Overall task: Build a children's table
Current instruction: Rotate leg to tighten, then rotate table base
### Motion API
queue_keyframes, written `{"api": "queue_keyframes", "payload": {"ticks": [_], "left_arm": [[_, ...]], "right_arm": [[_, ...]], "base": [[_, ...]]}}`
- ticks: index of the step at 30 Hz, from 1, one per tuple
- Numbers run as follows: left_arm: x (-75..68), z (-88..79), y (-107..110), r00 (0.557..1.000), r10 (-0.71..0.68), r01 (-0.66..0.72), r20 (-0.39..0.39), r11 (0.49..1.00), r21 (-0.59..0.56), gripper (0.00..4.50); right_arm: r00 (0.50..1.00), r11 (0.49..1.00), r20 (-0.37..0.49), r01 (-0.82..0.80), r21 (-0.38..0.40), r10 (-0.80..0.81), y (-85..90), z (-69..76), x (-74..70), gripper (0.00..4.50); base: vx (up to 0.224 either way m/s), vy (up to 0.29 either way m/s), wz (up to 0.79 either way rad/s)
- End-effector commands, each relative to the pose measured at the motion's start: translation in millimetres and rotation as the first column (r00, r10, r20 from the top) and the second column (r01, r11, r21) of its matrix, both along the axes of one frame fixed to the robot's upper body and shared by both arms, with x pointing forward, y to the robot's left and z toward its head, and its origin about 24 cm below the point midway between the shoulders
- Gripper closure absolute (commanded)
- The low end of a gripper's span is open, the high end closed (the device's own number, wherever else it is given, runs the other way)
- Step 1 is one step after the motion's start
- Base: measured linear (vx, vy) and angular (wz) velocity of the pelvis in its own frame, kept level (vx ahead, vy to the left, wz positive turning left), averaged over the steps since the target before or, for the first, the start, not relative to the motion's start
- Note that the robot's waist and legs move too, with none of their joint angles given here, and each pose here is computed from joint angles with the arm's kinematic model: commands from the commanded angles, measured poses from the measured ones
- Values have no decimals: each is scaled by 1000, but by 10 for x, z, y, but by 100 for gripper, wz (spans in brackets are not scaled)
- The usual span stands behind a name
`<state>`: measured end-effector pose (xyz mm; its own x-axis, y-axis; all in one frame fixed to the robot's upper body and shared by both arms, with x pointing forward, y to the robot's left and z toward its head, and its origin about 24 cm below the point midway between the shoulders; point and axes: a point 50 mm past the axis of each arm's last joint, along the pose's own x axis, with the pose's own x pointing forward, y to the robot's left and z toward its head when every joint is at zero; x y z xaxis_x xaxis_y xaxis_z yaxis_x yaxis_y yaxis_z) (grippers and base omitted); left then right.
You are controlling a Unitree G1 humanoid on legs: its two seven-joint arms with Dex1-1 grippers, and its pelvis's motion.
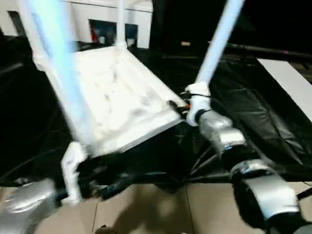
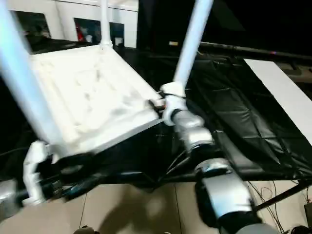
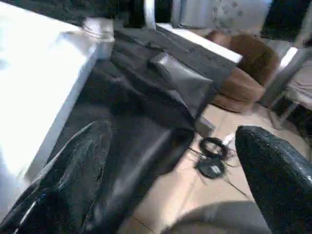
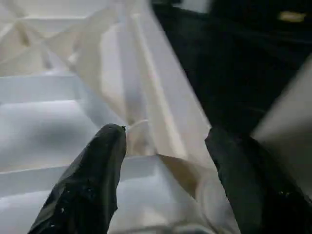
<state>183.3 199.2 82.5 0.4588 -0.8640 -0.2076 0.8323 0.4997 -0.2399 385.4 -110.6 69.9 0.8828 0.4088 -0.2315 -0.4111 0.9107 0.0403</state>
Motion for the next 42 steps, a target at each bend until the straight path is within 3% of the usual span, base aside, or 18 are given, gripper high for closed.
{"api": "queue_keyframes", "payload": {"ticks": [1,9,14,17,20,21,22,24,25,27,33,36,39,41,42], "left_arm": [[-10,82,24,999,-42,42,25,999,-1,4],[-127,141,340,1000,-22,23,-8,999,43,4],[-388,214,603,994,8,2,-108,995,96,4],[-414,307,762,993,103,-98,-55,991,88,4],[-305,399,877,982,175,-181,75,980,85,4],[-305,399,877,982,175,-181,75,980,85,4],[-214,462,872,973,190,-196,135,980,37,4],[-166,500,832,971,181,-182,154,983,-9,4],[-92,530,710,979,137,-124,154,988,-91,4],[-13,531,588,983,86,-65,159,989,-134,4],[287,440,381,977,54,-28,206,992,-123,4],[396,383,318,975,56,-34,214,994,-106,4],[547,323,235,974,86,-71,211,994,-80,4],[570,302,211,976,83,-70,203,995,-71,4],[603,291,168,973,73,-62,219,996,-60,4]], "right_arm": [[999,999,17,51,-12,-51,-104,56,46,149],[999,1000,42,4,-19,-3,-70,100,63,149],[981,979,24,-190,-78,192,-8,-36,-67,149],[949,946,-8,-316,-77,316,-27,-143,-201,149],[939,932,-33,-343,-115,341,-122,-202,-282,149],[939,932,-33,-343,-115,341,-122,-202,-282,149],[947,940,-47,-322,-115,318,-183,-221,-298,149],[950,943,-56,-312,-119,307,-221,-235,-310,149],[955,947,-83,-294,-132,285,-275,-286,-330,149],[962,952,-105,-264,-155,250,-303,-351,-340,149],[976,950,-119,-206,-236,183,-228,-465,-337,149],[983,961,-113,-167,-221,145,-164,-465,-314,149],[986,977,-109,-145,-156,129,-17,-456,-297,149],[986,980,-101,-147,-135,134,31,-452,-297,149],[986,986,-100,-140,-86,131,98,-450,-297,149]], "base": [[0,0,0],[0,0,0],[0,0,0],[0,0,0],[0,0,0],[0,0,0],[0,0,0],[0,0,0],[0,0,0],[0,0,0],[0,0,0],[0,0,0],[0,0,0],[0,0,0],[0,0,0]]}}
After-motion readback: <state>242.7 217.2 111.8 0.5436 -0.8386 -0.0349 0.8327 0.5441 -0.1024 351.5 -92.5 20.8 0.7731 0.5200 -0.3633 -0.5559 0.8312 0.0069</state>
